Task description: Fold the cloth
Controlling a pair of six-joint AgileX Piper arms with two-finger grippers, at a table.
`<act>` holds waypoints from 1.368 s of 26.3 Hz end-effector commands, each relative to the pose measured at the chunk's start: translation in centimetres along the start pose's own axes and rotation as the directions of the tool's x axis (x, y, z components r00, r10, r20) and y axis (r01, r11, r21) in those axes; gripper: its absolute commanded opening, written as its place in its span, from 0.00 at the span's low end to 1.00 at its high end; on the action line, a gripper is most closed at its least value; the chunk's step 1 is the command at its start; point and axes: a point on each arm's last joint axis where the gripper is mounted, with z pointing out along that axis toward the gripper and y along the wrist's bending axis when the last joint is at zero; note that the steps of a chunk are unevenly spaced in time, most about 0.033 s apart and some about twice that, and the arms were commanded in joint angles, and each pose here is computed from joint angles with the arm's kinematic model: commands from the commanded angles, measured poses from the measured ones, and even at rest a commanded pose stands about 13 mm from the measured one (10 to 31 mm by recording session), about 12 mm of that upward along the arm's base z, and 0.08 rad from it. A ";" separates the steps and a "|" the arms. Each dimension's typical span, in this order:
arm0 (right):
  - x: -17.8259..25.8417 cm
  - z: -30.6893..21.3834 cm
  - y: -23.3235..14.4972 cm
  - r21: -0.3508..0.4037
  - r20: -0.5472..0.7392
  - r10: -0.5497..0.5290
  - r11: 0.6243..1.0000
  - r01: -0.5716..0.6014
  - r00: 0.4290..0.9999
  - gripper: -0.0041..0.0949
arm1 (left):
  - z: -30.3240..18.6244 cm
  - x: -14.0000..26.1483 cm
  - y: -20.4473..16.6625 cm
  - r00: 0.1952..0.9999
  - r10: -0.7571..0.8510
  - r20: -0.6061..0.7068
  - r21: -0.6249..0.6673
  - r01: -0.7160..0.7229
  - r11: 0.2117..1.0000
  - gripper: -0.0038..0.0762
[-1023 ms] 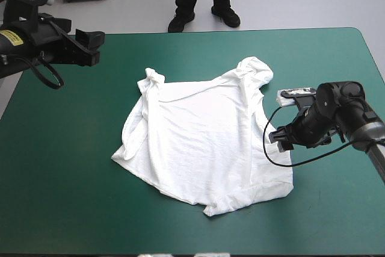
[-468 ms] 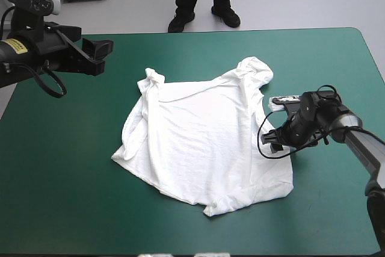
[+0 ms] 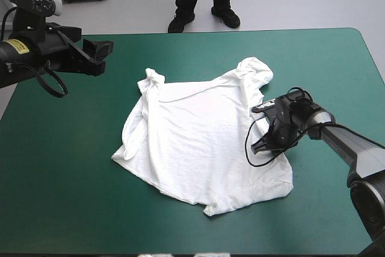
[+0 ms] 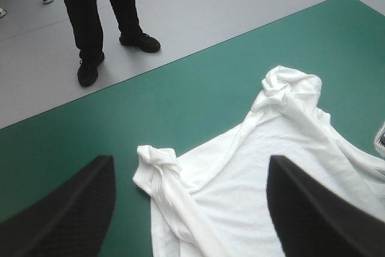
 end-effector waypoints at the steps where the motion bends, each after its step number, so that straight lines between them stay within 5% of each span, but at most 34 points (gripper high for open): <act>1: -0.5 2.3 1.8 -0.030 -0.010 -0.042 0.999 0.042 0.999 0.03 | -1.6 -1.1 -0.3 0.994 0.004 0.109 -0.015 -0.002 1.000 0.69; 3: -0.4 2.0 1.3 0.021 -0.019 -0.061 0.998 0.061 0.998 0.03 | -1.6 -1.0 -0.3 0.994 0.004 0.105 -0.013 -0.003 1.000 0.69; 7: 0.4 0.8 -3.1 0.246 -0.052 -0.013 0.969 0.025 0.999 0.02 | -1.6 -1.0 -0.3 0.995 0.002 0.104 -0.009 -0.001 1.000 0.65; 17: 4.2 -0.7 -14.3 0.318 0.000 0.297 0.905 -0.282 0.955 0.02 | -1.6 -1.1 -0.5 0.993 -0.007 0.116 0.004 0.006 1.000 0.62; 31: 8.1 -6.4 -26.2 0.352 0.288 0.573 0.681 -0.642 0.767 0.02 | -1.6 -1.2 -0.5 0.993 -0.009 0.118 0.009 0.008 1.000 0.62; 36: 7.7 -5.9 -27.2 0.308 0.280 0.595 0.687 -0.657 0.753 0.02 | -1.6 -1.2 -0.5 0.993 -0.009 0.118 0.009 0.008 1.000 0.62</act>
